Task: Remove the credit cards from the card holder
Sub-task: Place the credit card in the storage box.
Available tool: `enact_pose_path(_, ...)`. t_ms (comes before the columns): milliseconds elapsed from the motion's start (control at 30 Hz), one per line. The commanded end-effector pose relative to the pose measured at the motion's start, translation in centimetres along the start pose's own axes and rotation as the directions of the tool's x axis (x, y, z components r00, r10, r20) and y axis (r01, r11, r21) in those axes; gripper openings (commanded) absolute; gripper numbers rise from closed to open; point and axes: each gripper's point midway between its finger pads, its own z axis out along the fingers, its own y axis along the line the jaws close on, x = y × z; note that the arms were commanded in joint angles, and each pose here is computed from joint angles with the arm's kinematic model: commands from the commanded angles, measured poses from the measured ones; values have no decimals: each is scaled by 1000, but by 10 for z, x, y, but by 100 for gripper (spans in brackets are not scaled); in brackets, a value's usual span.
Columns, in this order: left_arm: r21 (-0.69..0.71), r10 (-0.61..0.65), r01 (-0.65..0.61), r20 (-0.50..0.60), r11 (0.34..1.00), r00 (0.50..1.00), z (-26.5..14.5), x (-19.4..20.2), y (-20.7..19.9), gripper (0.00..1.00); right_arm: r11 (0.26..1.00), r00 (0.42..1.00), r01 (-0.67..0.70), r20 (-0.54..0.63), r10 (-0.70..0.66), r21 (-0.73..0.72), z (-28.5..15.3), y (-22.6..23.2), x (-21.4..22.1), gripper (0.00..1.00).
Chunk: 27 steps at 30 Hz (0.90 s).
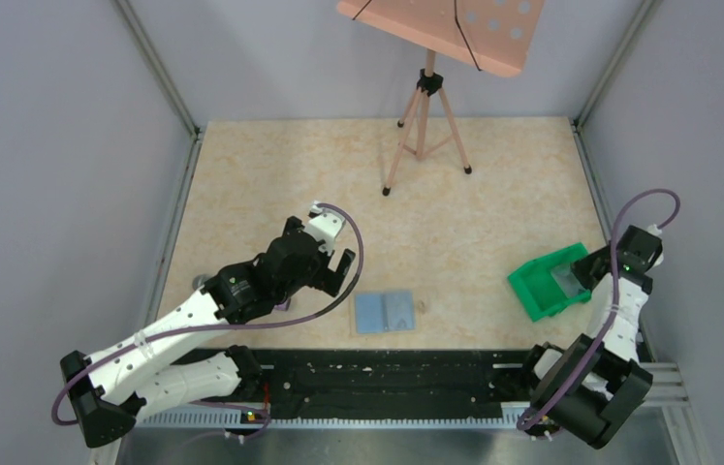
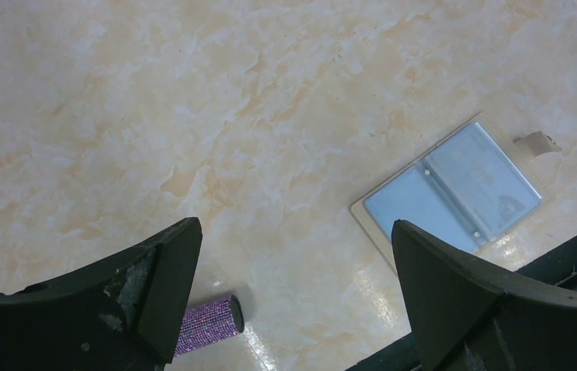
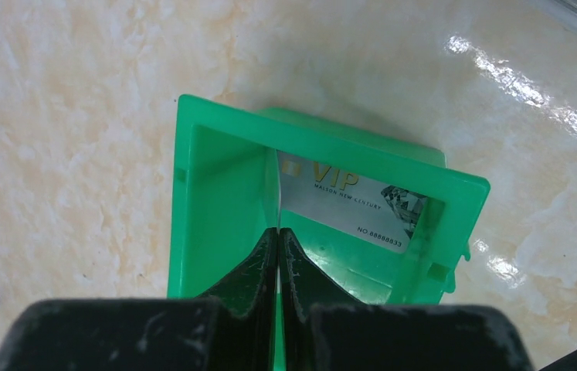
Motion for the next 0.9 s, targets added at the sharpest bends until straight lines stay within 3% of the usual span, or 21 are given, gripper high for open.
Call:
enact_pose_path(0,-9,1,-1,39,1000,999,1,-9,1,99,999,999,11,38,-9,-36,1,4,-13,0)
enact_pose_path(767,-19,2,-1,44,1000,999,0,-11,3,98,999,998,-12,67,10,37,-3,-19,-27,0)
enact_pose_path(867,-15,-1,2,44,1000,999,0,-11,2,98,999,997,-19,73,15,46,-7,-20,-29,4)
